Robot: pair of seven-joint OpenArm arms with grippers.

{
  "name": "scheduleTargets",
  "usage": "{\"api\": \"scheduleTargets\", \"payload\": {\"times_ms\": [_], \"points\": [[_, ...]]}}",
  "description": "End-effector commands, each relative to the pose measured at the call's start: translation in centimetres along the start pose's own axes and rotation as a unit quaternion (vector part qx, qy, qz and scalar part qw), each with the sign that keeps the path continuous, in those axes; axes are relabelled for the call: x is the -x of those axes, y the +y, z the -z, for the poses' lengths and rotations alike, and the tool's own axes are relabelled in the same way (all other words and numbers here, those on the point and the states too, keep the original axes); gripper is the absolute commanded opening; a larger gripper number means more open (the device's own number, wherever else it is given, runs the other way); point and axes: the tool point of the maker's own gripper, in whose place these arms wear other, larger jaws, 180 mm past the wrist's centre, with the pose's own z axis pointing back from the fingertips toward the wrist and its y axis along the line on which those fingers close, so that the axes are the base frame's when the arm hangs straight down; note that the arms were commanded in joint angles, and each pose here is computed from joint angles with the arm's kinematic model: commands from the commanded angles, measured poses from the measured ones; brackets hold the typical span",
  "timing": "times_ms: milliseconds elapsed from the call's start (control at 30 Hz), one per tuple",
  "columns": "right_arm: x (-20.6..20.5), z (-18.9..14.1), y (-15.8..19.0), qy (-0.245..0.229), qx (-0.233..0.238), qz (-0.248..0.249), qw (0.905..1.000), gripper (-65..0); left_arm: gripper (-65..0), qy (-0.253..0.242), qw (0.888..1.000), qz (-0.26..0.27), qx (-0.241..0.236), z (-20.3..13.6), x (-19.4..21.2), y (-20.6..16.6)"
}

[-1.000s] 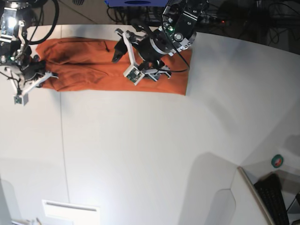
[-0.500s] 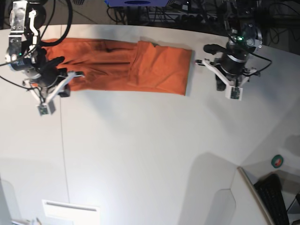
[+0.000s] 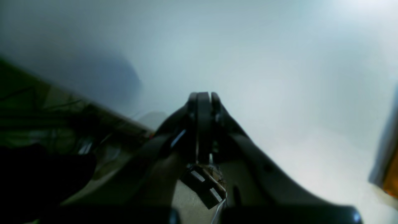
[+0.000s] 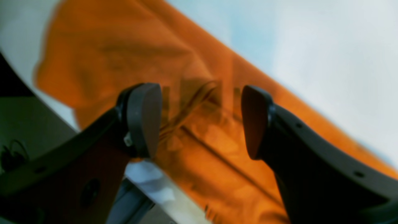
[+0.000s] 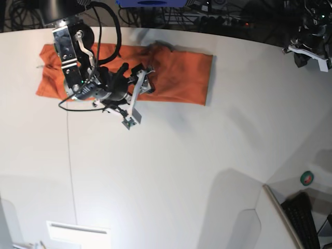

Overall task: Layout the t-shirt on the table in an organized manner, then fold the t-shirt properly
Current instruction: 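Press the folded strip flat with the right gripper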

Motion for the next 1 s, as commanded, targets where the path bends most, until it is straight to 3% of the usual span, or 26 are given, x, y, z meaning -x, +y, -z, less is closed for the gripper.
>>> {"api": "scheduleTargets", "payload": {"times_ms": [0,333,400,567,733,967], "points": [[-1.4,0.1,0.5,-0.019,-0.010,-0.003,0.9998,-26.4,-65.0,-0.022,1.000,0.007,-0.001,-0.5,-1.2,0.5],[-0.3,1.5,-0.2,0.011,-0.012,0.007,0.9998,-27.2,-65.0,-0.020,1.000,0.010,0.000,-0.5,-1.2,0.5],[-0.5,1.6,-0.1,0.000,-0.014,0.008,0.9999,-33.0,-65.0,-0.020,1.000,0.009,0.000,-0.5,-1.1,0.4],[-0.9,1.5,0.0,-0.010,-0.015,0.005,0.9998,-65.0,-65.0,-0.019,1.000,0.009,0.000,-0.5,-1.1,0.5],[-2.2,0.9,0.7,-0.032,-0.029,0.015,0.9990,-65.0,-65.0,-0.019,1.000,0.010,0.000,-0.5,-1.2,0.5],[-2.6,0.4,0.7,-0.022,-0.028,0.008,0.9993,-65.0,-65.0,-0.018,1.000,0.010,-0.001,-0.4,-1.1,0.6]]}}
